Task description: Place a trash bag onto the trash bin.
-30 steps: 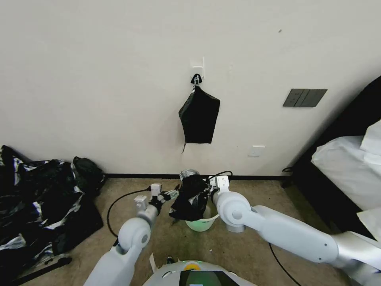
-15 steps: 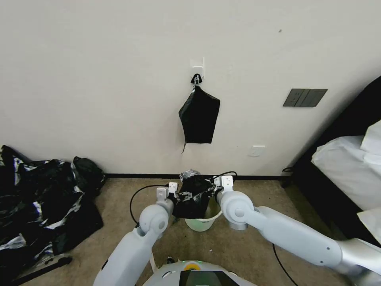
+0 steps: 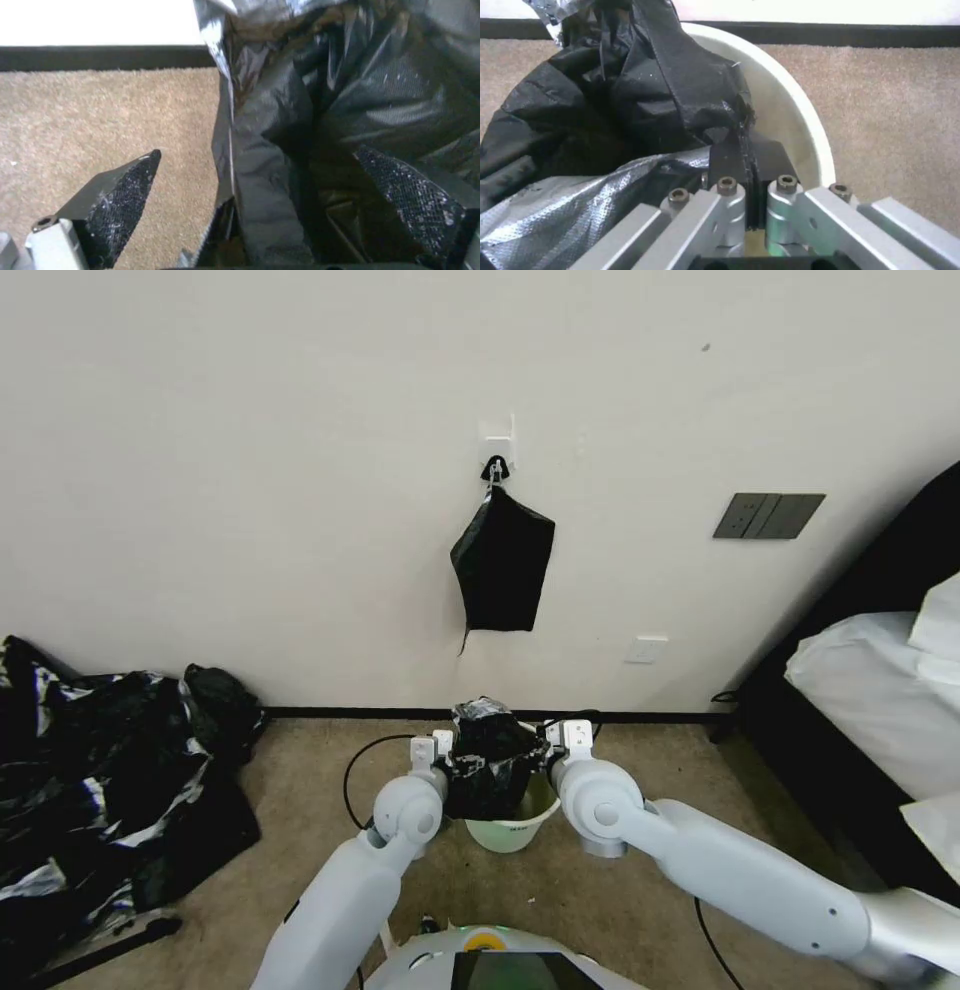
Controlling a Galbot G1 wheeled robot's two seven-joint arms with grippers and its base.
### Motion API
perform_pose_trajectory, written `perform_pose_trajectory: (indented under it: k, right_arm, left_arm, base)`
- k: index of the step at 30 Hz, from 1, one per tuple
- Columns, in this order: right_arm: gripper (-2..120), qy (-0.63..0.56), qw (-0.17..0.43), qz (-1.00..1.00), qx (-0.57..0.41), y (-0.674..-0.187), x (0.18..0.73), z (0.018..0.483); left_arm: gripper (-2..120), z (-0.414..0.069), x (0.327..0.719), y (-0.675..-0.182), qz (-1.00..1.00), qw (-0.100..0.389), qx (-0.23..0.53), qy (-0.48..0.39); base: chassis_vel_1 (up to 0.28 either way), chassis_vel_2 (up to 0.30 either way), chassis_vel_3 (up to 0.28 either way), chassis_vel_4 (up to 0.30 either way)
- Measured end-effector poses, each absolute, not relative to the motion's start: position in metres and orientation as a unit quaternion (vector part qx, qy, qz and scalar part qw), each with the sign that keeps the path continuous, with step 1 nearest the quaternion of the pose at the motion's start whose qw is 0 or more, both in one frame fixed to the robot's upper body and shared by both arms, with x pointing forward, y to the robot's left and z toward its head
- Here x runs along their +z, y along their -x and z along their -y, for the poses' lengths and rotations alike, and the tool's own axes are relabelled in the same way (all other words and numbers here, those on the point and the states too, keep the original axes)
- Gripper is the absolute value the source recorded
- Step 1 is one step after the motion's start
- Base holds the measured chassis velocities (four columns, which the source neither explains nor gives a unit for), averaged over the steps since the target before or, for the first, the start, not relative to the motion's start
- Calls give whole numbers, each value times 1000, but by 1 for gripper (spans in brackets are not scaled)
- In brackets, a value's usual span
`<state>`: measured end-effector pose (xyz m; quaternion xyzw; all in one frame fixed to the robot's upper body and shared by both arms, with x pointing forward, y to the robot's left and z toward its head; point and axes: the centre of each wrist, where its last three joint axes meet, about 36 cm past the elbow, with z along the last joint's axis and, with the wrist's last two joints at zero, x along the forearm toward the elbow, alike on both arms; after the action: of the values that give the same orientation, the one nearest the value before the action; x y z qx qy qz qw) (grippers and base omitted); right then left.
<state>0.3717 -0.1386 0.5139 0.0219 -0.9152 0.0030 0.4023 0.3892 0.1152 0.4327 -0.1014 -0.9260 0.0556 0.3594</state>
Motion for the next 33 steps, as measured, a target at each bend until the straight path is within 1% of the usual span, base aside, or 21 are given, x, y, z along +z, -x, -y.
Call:
perform_pose_trajectory:
  k: [3,6,9,10,11,14,15,18,19,22,23,25,26,27,29,30,32,33]
  right_arm:
    - [0,-21,402,916,2,-371,514,138]
    - [0,-20,400,916,1,-371,514,139]
    - [0,-11,387,922,0,-372,509,140]
    - [0,-11,387,922,0,-372,509,140]
    - [0,-10,385,923,-2,-372,508,140]
    - [0,-10,386,922,-5,-369,504,140]
    - [0,-10,386,922,-5,-369,504,140]
    - [0,-10,386,922,-7,-368,502,139]
    - [0,-10,386,922,-7,-368,502,139]
    - [0,-9,385,923,-8,-367,502,139]
    - [0,-9,385,923,-8,-367,502,139]
    - [0,-10,384,923,-8,-366,502,139]
    - [0,-9,383,924,-9,-365,502,139]
    - [0,-9,383,924,-9,-365,502,139]
    - [0,-8,381,925,-10,-363,503,141]
    - [0,-8,381,925,-10,-363,503,141]
    - [0,-8,375,927,-10,-359,505,143]
    - [0,-7,369,929,-10,-357,507,145]
  left_arm:
    - [100,-112,426,-390,923,367,54,102]
    - [97,-110,423,-392,922,370,52,103]
    - [83,-107,414,-396,919,379,48,100]
    - [83,-107,414,-396,919,379,48,100]
    - [80,-106,412,-397,918,381,48,101]
    - [65,-103,406,-400,915,388,47,98]
    - [65,-103,406,-400,915,388,47,98]
    - [51,-100,403,-403,915,390,44,96]
    - [51,-100,403,-403,915,390,44,96]
    - [36,-98,402,-404,914,392,44,94]
    - [36,-98,402,-404,914,392,44,94]
    - [28,-97,401,-405,913,394,45,92]
    - [22,-97,400,-405,913,395,45,90]
    - [22,-97,400,-405,913,395,45,90]
    - [13,-98,399,-405,913,397,48,85]
    - [13,-98,399,-405,913,397,48,85]
    - [4,-98,397,-402,914,394,59,77]
    - [3,-99,397,-400,915,391,66,72]
  base:
    - [0,0,0,0]
    - [0,0,0,0]
    - [0,0,0,0]
    - [0,0,0,0]
    - [0,0,0,0]
    - [0,0,0,0]
    - [0,0,0,0]
    - [0,0,0,0]
    - [0,0,0,0]
    - [0,0,0,0]
    - [0,0,0,0]
    - [0,0,0,0]
    - [0,0,0,0]
    - [0,0,0,0]
    - [0,0,0,0]
    - [0,0,0,0]
    - [0,0,0,0]
    - [0,0,0,0]
